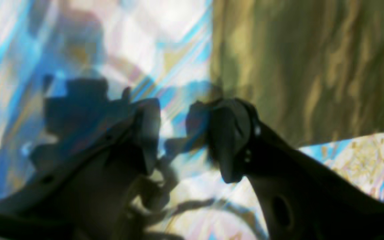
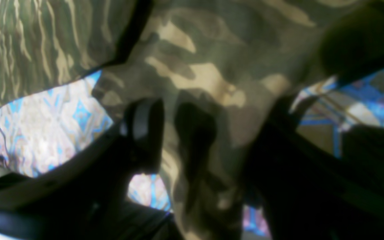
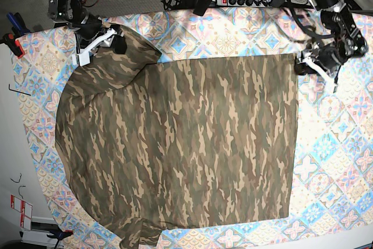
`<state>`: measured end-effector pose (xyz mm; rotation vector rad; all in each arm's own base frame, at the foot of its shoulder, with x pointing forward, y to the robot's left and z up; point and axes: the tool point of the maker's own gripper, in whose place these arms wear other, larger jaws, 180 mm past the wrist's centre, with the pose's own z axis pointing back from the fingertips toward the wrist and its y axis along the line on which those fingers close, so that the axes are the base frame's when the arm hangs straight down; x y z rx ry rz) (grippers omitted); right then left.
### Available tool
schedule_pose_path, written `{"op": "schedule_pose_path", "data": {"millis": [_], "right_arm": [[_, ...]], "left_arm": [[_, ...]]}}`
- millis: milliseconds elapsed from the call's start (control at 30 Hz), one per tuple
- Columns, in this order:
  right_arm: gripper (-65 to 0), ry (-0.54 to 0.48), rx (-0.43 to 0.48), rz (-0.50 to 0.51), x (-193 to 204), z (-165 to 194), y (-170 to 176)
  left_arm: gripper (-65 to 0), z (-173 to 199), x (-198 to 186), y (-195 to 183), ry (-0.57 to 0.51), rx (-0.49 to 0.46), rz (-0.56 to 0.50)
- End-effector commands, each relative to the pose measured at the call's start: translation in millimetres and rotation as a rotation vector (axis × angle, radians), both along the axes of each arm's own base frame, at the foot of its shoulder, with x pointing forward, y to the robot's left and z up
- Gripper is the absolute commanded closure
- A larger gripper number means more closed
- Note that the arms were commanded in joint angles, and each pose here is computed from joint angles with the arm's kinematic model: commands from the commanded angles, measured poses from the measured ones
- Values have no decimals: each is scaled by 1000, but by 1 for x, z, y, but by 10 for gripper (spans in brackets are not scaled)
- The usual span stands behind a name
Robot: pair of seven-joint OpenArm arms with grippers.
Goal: Fold the T-shirt properly
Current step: 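Grasp the shirt's shoulder edges with both grippers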
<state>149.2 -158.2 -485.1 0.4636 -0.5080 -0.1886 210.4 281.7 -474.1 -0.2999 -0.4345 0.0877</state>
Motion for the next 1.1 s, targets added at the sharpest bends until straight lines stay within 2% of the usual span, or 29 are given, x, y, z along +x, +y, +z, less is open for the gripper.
{"op": "schedule_pose_path", "data": {"millis": [0, 233, 500, 567, 767, 833, 900, 967, 1067], "right_arm": [[-310, 135, -45, 44, -29, -18, 1], [-310, 135, -45, 44, -29, -18, 1], [-305, 130, -48, 36, -28, -18, -2], [-264, 128, -49, 35, -28, -18, -2], [0, 111, -49, 33, -20, -16, -2], [0, 91, -48, 36, -10, -13, -1], [-2, 87, -47, 37, -7, -13, 0], [-1, 87, -48, 36, -8, -12, -1], [-1, 84, -52, 34, -7, -12, -3]], "left_arm": [[-282, -5, 0, -15, 27, -17, -43], [-279, -16, 2, -91, 39, -145, -179], [-276, -30, -31, -93, 104, -150, -177], [-257, -32, -34, -89, 119, -121, -189], [-42, -37, -24, -74, 112, -1, -220], [-38, -39, -22, -69, 123, 39, -236], [-34, -40, -22, -70, 130, 54, -246], [-2, -39, -21, -69, 128, 62, -249], [0, -36, -17, -66, 115, 72, -248]]}}
